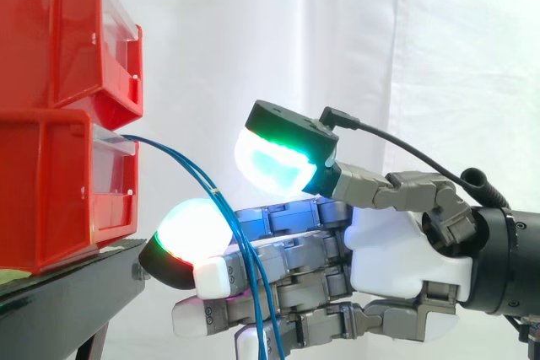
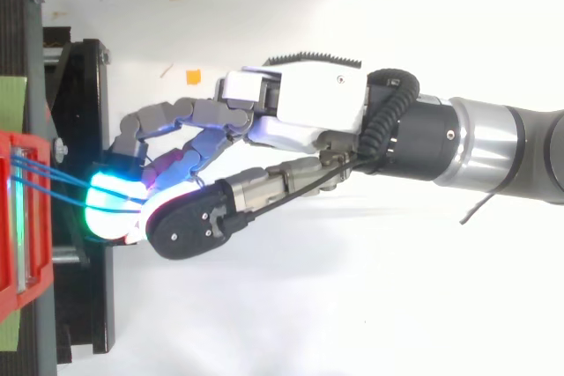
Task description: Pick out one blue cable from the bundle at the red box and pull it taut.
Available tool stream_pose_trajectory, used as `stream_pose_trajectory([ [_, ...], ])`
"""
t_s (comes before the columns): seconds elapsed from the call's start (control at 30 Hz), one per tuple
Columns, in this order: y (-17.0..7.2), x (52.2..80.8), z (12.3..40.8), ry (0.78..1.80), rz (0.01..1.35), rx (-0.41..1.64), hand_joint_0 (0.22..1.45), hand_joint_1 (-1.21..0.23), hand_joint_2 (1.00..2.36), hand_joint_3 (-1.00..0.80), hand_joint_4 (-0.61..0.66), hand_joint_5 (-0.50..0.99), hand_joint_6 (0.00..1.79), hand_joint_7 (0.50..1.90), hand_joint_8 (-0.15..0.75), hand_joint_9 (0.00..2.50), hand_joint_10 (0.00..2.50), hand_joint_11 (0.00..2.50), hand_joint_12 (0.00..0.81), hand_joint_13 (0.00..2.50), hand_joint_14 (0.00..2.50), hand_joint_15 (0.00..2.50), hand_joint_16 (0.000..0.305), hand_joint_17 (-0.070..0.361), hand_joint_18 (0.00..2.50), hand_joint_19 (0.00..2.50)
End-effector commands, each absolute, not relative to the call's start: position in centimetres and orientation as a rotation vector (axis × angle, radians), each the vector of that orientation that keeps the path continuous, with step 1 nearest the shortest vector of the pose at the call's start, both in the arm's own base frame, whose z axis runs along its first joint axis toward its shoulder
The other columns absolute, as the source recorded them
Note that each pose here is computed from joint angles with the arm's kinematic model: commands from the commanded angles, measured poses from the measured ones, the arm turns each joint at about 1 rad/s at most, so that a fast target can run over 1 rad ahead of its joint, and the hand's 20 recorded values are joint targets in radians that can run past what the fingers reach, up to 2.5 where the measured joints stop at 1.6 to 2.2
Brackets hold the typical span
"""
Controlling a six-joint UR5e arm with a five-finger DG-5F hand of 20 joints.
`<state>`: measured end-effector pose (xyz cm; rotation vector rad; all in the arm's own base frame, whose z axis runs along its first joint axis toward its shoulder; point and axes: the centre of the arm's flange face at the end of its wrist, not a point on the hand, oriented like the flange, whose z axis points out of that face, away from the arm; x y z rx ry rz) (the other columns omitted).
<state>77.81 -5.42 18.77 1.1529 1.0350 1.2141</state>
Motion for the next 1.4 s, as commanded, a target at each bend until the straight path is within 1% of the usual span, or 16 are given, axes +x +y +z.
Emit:
stream_pose_trajectory([
  [0.0, -5.5, 77.8, 18.8, 1.034, 1.214, 1.15, 0.63, -0.46, 1.01, -0.36, 0.19, -0.05, 0.5, 1.14, 0.312, 0.94, 0.01, 0.26, 0.376, 0.7, 0.01, 0.29, 0.053, 0.119, 0.69, 0.63],
  [0.13, -5.8, 77.9, 18.9, 1.034, 1.218, 1.143, 0.63, -0.48, 1.01, -0.28, 0.21, -0.04, 0.5, 1.13, 0.323, 0.98, 0.01, 0.26, 0.388, 0.73, 0.01, 0.3, 0.054, 0.122, 0.72, 0.62],
  [0.2, -6.0, 77.8, 18.9, 1.035, 1.218, 1.14, 0.64, -0.5, 1.01, -0.25, 0.19, -0.03, 0.5, 1.14, 0.333, 1.0, 0.01, 0.25, 0.404, 0.76, 0.01, 0.29, 0.057, 0.129, 0.74, 0.6],
  [0.27, -6.1, 77.9, 18.9, 1.032, 1.218, 1.138, 0.65, -0.53, 1.01, -0.22, 0.18, -0.02, 0.5, 1.18, 0.343, 1.02, 0.01, 0.25, 0.414, 0.78, 0.01, 0.29, 0.06, 0.134, 0.77, 0.6],
  [0.3, -6.2, 77.8, 18.9, 1.033, 1.214, 1.138, 0.65, -0.53, 1.01, -0.21, 0.15, -0.02, 0.5, 1.23, 0.35, 1.03, 0.01, 0.26, 0.418, 0.78, 0.01, 0.29, 0.06, 0.136, 0.78, 0.59],
  [0.33, -6.3, 77.9, 18.9, 1.031, 1.214, 1.138, 0.65, -0.54, 1.01, -0.2, 0.14, -0.02, 0.5, 1.31, 0.352, 1.03, 0.01, 0.27, 0.422, 0.79, 0.01, 0.29, 0.061, 0.137, 0.79, 0.59],
  [0.37, -6.3, 77.8, 18.9, 1.031, 1.214, 1.138, 0.65, -0.54, 1.01, -0.2, 0.14, -0.02, 0.5, 1.32, 0.354, 1.03, 0.01, 0.28, 0.423, 0.79, 0.01, 0.28, 0.061, 0.137, 0.79, 0.59],
  [0.43, -6.5, 77.9, 19.0, 1.029, 1.22, 1.13, 0.65, -0.55, 1.01, -0.2, 0.16, -0.04, 0.58, 1.22, 0.357, 1.05, 0.01, 0.29, 0.423, 0.79, 0.01, 0.29, 0.061, 0.137, 0.82, 0.58],
  [0.47, -6.6, 77.9, 19.0, 1.03, 1.216, 1.13, 0.65, -0.55, 1.01, -0.2, 0.15, -0.04, 0.58, 1.2, 0.358, 1.05, 0.01, 0.29, 0.423, 0.79, 0.01, 0.29, 0.061, 0.138, 0.82, 0.58],
  [0.53, -6.6, 77.9, 19.1, 1.031, 1.218, 1.125, 0.64, -0.55, 1.01, -0.2, 0.17, -0.06, 0.67, 1.05, 0.359, 1.05, 0.01, 0.3, 0.427, 0.8, 0.01, 0.29, 0.062, 0.139, 0.82, 0.57],
  [0.77, -6.6, 77.9, 19.1, 1.034, 1.213, 1.121, 0.63, -0.56, 1.01, -0.18, 0.19, -0.07, 0.74, 0.96, 0.371, 1.07, 0.01, 0.32, 0.433, 0.8, 0.01, 0.29, 0.063, 0.141, 0.84, 0.58],
  [0.8, -6.6, 77.9, 19.1, 1.035, 1.214, 1.12, 0.63, -0.57, 1.01, -0.18, 0.19, -0.07, 0.76, 0.93, 0.372, 1.07, 0.01, 0.33, 0.435, 0.81, 0.01, 0.29, 0.063, 0.142, 0.85, 0.57],
  [0.9, -6.7, 77.9, 19.2, 1.033, 1.212, 1.119, 0.62, -0.59, 1.01, -0.12, 0.19, -0.08, 0.83, 0.88, 0.388, 1.09, 0.01, 0.33, 0.449, 0.83, 0.01, 0.28, 0.067, 0.15, 0.88, 0.55],
  [1.07, -6.7, 77.9, 19.1, 1.035, 1.21, 1.117, 0.62, -0.62, 1.01, -0.07, 0.18, -0.09, 0.86, 0.87, 0.396, 1.12, 0.01, 0.39, 0.459, 0.84, 0.01, 0.3, 0.068, 0.154, 0.91, 0.54],
  [1.13, -6.6, 77.9, 19.1, 1.037, 1.212, 1.115, 0.62, -0.65, 1.01, -0.07, 0.19, -0.09, 0.87, 0.85, 0.392, 1.13, 0.01, 0.43, 0.454, 0.85, 0.01, 0.3, 0.068, 0.153, 0.91, 0.55],
  [1.37, -6.5, 78.1, 19.4, 1.045, 1.225, 1.106, 0.62, -0.67, 1.0, -0.09, 0.2, -0.09, 0.88, 0.83, 0.394, 1.15, 0.01, 0.45, 0.457, 0.86, 0.01, 0.3, 0.068, 0.154, 0.92, 0.56],
])
